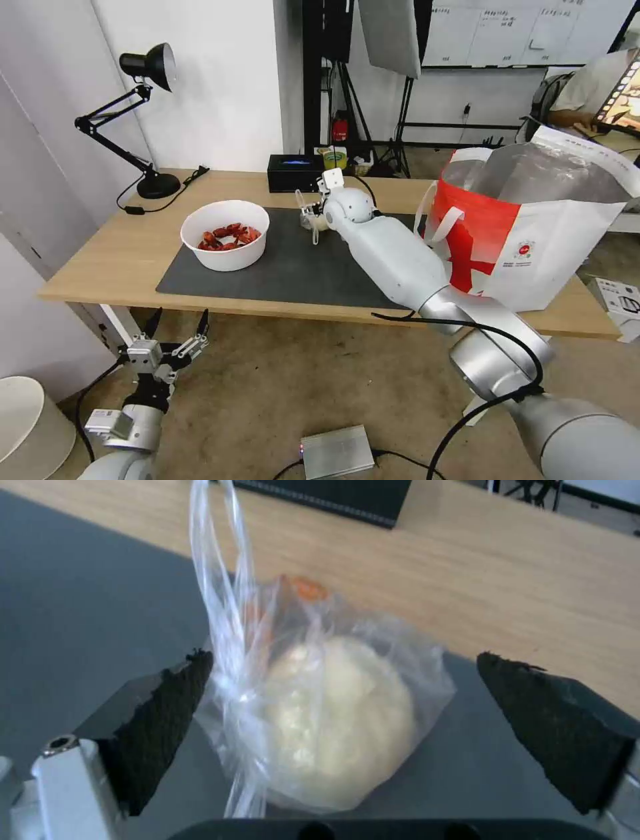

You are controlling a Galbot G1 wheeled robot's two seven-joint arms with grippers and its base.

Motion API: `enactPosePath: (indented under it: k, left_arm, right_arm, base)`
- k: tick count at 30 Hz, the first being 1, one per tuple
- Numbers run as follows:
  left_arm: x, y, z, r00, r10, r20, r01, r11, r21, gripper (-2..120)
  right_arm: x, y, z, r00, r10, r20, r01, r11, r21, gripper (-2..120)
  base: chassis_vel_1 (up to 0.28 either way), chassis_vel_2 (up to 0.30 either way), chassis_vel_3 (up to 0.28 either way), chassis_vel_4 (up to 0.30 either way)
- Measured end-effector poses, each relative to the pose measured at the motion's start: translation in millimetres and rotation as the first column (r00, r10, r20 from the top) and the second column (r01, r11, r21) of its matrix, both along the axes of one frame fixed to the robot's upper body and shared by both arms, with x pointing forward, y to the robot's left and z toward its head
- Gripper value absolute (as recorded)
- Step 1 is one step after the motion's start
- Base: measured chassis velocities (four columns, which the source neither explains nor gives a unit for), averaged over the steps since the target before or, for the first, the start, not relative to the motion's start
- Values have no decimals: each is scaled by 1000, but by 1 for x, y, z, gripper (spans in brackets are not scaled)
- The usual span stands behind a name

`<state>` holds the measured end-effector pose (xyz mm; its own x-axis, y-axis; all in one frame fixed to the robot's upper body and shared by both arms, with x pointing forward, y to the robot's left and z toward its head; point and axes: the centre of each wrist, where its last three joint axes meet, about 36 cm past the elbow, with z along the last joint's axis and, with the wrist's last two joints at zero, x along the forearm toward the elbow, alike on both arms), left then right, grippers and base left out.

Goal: Pick up the trash from the table and place it into the takeout bag.

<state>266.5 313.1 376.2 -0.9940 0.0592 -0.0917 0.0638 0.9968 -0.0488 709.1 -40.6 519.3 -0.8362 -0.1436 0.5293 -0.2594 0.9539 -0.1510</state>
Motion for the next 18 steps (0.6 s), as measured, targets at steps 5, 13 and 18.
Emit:
enactPosePath:
  k: [5, 13, 18]
  left_arm:
    - [-1, 1, -1, 1000, 3, 2, -3, 1000, 1, 100]
    - [-2, 2, -1, 1000, 5, 2, -5, 1000, 3, 100]
    - [-2, 3, -1, 1000, 6, 3, -6, 1000, 3, 100]
  right_arm:
    - [1, 0, -11, 1000, -9, -9, 8, 1000, -4, 100]
    - [1, -2, -27, 1000, -13, -25, 13, 1000, -14, 100]
    - [-1, -2, -31, 999, -14, -32, 13, 1000, -14, 100]
  base:
    - [0, 0, 0, 0]
    - [0, 0, 0, 0]
    - [0, 0, 0, 0]
